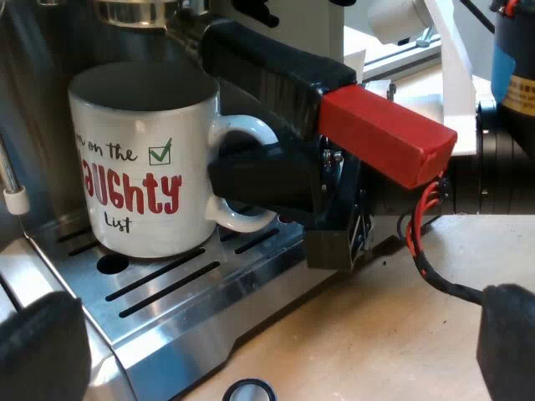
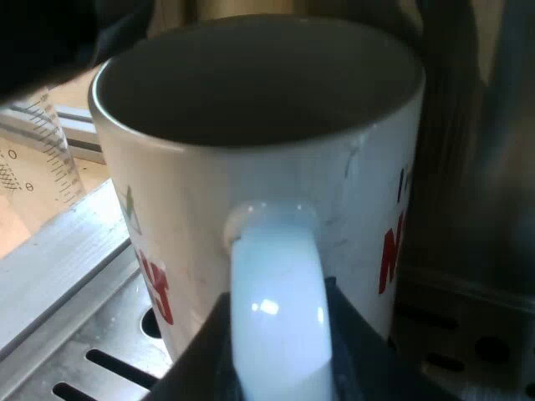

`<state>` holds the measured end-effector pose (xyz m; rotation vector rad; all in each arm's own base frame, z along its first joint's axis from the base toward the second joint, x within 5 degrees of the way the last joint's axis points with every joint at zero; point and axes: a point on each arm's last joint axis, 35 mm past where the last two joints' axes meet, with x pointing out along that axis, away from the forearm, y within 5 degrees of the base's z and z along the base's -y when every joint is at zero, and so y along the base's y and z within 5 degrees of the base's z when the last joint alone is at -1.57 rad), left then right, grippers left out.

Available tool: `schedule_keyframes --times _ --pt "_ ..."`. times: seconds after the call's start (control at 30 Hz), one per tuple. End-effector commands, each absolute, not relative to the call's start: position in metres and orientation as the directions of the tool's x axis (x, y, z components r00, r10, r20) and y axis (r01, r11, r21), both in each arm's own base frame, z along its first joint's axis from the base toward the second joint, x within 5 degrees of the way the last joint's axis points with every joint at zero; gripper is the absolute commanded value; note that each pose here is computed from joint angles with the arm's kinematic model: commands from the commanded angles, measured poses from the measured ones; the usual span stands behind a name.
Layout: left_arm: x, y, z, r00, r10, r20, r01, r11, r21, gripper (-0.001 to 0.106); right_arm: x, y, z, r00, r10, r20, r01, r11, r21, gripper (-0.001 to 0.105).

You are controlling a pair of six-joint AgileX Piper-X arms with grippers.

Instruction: Remove mug from coffee machine

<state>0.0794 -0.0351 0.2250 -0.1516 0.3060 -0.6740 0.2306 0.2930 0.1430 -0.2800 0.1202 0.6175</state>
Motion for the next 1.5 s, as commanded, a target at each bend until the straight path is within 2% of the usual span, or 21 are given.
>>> schedule_keyframes --times 0.03,0.1,0.4,0.63,0.9,1.0,1.13,1.3,1.5 --pt "0.080 -0.036 0.227 0.739 -0.638 -0.217 0.597 0.769 -0.230 0.095 0.230 0.294 0.156 0.812 0.564 -0.150 -0.584 0.783 -0.215 0.000" --pt "0.080 -0.036 0.227 0.739 -0.638 -0.217 0.597 0.769 -0.230 0.095 0.227 0.288 0.161 0.833 0.534 -0.145 -0.553 0.804 -0.219 0.000" --pt "0.080 -0.036 0.227 0.739 -0.638 -0.217 0.597 0.769 -0.230 0.095 0.208 0.262 0.163 0.832 0.530 -0.166 -0.555 0.800 -0.227 0.000" --pt "0.080 -0.036 0.227 0.739 -0.638 -0.217 0.597 0.769 -0.230 0.095 0.192 0.242 0.171 0.864 0.476 -0.164 -0.503 0.830 -0.240 0.000" --pt "0.080 -0.036 0.227 0.739 -0.638 -0.217 0.597 0.769 -0.230 0.095 0.165 0.224 0.184 0.863 0.427 -0.270 -0.498 0.810 -0.310 0.000" --pt "0.080 -0.036 0.227 0.737 -0.641 -0.217 0.598 0.767 -0.232 0.095 0.155 0.220 0.194 0.851 0.441 -0.286 -0.518 0.793 -0.319 0.000" --pt "0.078 -0.038 0.227 0.673 -0.711 -0.205 0.662 0.703 -0.261 0.095 0.146 0.216 0.205 0.841 0.457 -0.290 -0.535 0.781 -0.321 0.000" --pt "0.073 -0.042 0.228 0.547 -0.818 -0.181 0.764 0.575 -0.293 0.095 0.138 0.207 0.221 0.838 0.466 -0.286 -0.541 0.778 -0.319 0.000" --pt "0.071 -0.046 0.228 0.492 -0.852 -0.178 0.792 0.523 -0.316 0.095 0.129 0.189 0.235 0.847 0.430 -0.312 -0.519 0.796 -0.312 0.000"
